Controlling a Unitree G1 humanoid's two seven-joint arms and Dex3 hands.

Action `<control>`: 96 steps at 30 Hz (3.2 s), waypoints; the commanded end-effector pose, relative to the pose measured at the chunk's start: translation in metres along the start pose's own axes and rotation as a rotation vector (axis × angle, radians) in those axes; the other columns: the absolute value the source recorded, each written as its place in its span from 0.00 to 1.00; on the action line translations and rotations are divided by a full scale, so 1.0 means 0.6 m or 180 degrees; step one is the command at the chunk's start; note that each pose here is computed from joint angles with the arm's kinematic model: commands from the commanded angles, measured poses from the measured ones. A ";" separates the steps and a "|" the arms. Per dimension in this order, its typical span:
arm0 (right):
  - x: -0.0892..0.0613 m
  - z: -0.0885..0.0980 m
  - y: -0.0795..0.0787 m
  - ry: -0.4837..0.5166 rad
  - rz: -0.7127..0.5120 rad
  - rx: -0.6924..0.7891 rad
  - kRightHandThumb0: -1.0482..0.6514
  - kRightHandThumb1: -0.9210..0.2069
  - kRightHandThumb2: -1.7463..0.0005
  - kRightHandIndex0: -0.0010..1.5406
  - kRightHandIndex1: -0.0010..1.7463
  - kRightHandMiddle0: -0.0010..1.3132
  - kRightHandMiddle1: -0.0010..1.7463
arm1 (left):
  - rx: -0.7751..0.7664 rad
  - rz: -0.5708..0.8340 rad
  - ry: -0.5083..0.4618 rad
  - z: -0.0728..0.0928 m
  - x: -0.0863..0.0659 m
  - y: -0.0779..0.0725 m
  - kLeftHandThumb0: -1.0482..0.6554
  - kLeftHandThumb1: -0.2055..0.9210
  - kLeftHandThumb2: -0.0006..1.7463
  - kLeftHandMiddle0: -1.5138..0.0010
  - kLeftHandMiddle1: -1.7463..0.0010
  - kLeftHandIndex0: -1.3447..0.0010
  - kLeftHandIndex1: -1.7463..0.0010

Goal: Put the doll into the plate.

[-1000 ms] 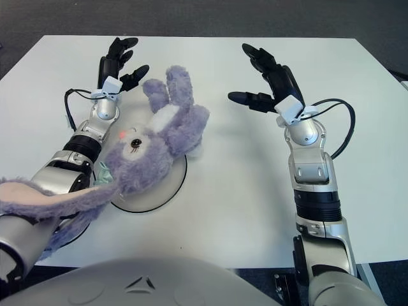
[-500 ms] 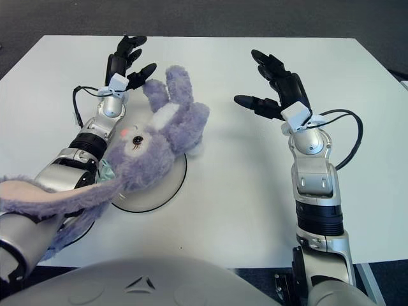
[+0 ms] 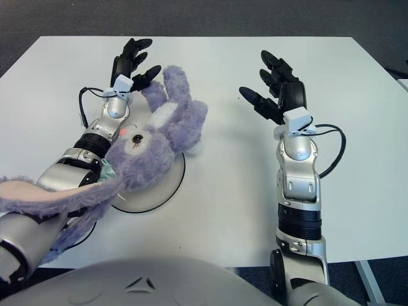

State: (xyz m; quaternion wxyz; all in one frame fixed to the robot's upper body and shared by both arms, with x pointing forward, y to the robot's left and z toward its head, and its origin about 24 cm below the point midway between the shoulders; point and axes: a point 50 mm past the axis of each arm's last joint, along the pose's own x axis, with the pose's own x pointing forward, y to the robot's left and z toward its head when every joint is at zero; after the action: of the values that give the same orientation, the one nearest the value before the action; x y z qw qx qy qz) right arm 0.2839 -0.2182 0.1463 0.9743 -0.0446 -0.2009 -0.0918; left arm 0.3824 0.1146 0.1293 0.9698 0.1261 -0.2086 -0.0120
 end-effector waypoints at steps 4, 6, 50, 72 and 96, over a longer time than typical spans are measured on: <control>-0.001 -0.013 0.003 -0.0016 -0.0159 0.0277 0.40 0.00 0.80 0.66 0.04 0.30 0.81 | -0.0239 -0.0024 0.0042 -0.002 -0.002 0.005 0.42 1.00 0.12 0.49 0.99 0.65 0.69; -0.003 -0.016 0.005 0.0013 -0.0190 0.0319 0.41 0.00 0.80 0.67 0.04 0.29 0.85 | -0.0276 -0.0017 0.0056 -0.004 -0.003 0.006 0.42 1.00 0.13 0.48 0.99 0.65 0.69; -0.018 -0.056 0.023 0.0391 -0.0100 0.0796 0.41 0.00 0.79 0.55 0.55 0.27 0.90 | -0.0862 0.0217 0.0119 -0.026 -0.035 0.024 0.42 1.00 0.22 0.40 0.97 0.75 0.14; -0.026 -0.068 0.037 0.0537 -0.0103 0.0803 0.41 0.00 0.79 0.49 0.78 0.28 0.90 | -0.0890 0.0384 0.0177 -0.049 -0.062 0.069 0.41 1.00 0.19 0.31 0.94 0.70 0.13; -0.027 -0.078 0.045 0.0773 -0.0072 0.0735 0.41 0.00 0.82 0.48 0.79 0.32 0.88 | -0.0848 0.0518 0.0185 -0.055 -0.076 0.084 0.61 1.00 0.12 0.59 0.29 0.72 0.19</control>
State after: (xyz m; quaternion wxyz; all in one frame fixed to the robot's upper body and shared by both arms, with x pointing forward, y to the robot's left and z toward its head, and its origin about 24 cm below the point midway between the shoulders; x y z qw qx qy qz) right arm 0.2934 -0.1929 0.0987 0.9880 0.0839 -0.1038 -0.0778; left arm 0.3567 0.1683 0.0973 0.9818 -0.0220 -0.1858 0.0330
